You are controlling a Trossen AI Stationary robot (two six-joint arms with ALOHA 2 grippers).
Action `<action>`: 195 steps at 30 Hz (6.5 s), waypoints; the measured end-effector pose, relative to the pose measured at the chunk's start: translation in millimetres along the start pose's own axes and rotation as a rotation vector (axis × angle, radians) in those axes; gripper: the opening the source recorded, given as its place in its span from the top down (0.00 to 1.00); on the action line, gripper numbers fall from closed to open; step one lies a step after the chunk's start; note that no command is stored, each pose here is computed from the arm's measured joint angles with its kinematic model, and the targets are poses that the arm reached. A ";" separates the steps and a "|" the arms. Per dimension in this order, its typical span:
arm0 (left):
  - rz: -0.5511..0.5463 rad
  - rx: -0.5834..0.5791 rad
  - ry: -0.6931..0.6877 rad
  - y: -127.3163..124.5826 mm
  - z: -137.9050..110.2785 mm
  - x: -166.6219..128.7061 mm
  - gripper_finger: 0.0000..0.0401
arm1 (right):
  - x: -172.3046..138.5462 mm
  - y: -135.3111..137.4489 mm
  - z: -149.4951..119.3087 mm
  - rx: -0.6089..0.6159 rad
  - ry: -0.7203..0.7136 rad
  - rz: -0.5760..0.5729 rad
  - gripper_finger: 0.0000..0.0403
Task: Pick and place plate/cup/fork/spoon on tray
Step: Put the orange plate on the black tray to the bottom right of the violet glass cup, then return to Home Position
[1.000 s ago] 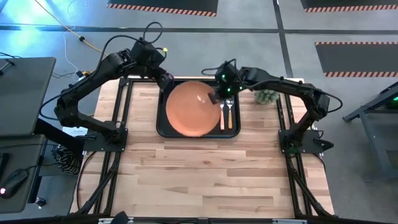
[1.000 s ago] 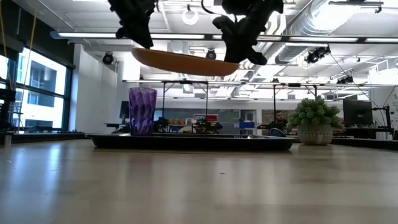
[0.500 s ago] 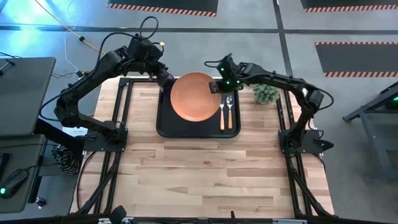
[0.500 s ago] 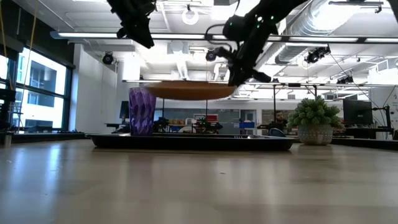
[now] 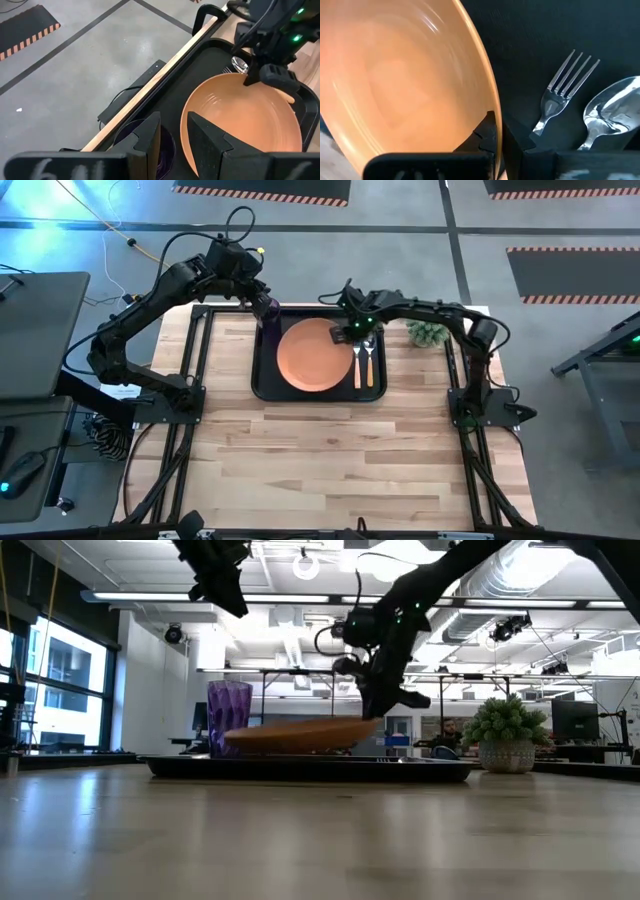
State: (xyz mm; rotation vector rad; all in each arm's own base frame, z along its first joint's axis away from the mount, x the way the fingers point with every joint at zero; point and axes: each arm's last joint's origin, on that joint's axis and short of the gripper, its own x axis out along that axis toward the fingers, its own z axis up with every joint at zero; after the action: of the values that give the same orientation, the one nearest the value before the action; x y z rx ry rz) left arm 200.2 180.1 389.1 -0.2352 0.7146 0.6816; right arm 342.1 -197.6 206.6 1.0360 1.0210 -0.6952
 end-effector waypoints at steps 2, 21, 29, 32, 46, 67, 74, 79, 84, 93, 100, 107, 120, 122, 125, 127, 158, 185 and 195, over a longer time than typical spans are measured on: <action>0.000 0.000 0.000 0.0 0.0 0.0 0.78 | 5.5 -0.6 0.0 -0.008 0.009 -0.009 1.00; 0.000 0.000 -0.001 -0.1 0.1 -0.1 0.78 | 31.5 -5.1 9.2 -0.053 0.012 0.016 1.00; 0.000 0.000 -0.001 -0.1 0.1 0.0 0.78 | 30.3 -10.8 13.3 -0.053 -0.006 -0.009 1.00; 0.000 0.000 -0.002 -0.1 0.2 0.0 0.78 | 30.3 -10.7 13.2 -0.056 -0.005 -0.009 1.00; 0.000 0.000 -0.002 -0.2 0.2 0.0 0.78 | 30.3 -10.8 13.3 -0.057 -0.009 -0.014 1.00; 0.000 0.000 -0.002 -0.2 0.2 0.0 0.78 | 30.3 -11.1 13.4 -0.057 -0.021 -0.031 0.84; 0.000 0.000 -0.002 -0.1 0.2 0.0 0.78 | 25.9 -10.4 16.7 -0.041 -0.013 -0.016 0.83; -0.001 0.000 -0.002 -0.2 0.2 0.0 0.78 | 15.8 -7.6 18.0 -0.042 0.008 -0.061 0.83; -0.003 0.000 -0.002 -0.2 0.2 0.0 0.78 | 2.5 -5.1 18.6 -0.059 0.026 -0.140 0.83; -0.158 0.009 -0.060 -6.8 -0.7 -21.1 0.78 | -43.6 40.9 16.2 -0.260 -0.059 -0.091 0.83; -0.207 0.053 -0.133 -22.3 -14.4 -44.5 0.78 | -104.4 96.7 -4.9 -0.499 -0.300 0.052 0.83; -0.301 -0.011 -0.274 -42.2 -47.1 -40.4 0.78 | -165.5 127.6 -32.4 -0.641 -0.529 0.256 0.83; -0.466 -0.035 -0.419 -73.7 -114.0 -50.6 0.78 | -291.6 106.8 -74.9 -0.774 -0.906 0.460 0.83; -0.501 -0.023 -0.432 -78.1 -128.9 -47.0 0.78 | -305.8 99.0 -79.5 -0.765 -0.941 0.472 0.83; -0.557 -0.016 -0.457 -82.5 -151.3 -41.9 0.78 | -322.1 89.1 -84.6 -0.754 -0.985 0.485 0.83; -0.586 -0.050 -0.490 -84.0 -163.4 -39.8 0.78 | -330.8 83.8 -88.0 -0.749 -1.008 0.492 0.83; -0.630 -0.153 -0.656 -74.3 -276.8 -4.5 0.78 | -368.6 56.2 -60.3 -0.672 -1.329 0.464 0.83; -0.585 -0.014 -0.669 -74.3 -290.6 6.8 0.78 | -420.3 -37.2 -183.6 -0.875 -1.227 0.447 0.83; -0.585 -0.014 -0.669 -74.3 -290.6 6.8 0.78 | -354.2 -93.1 -220.2 -0.579 -1.330 0.473 0.83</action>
State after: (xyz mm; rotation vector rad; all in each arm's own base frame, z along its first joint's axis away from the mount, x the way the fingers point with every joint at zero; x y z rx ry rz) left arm 99.6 4.8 167.3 -0.1976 -0.0162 0.1727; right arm 49.1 -26.2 466.1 0.1300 -0.2118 -0.4778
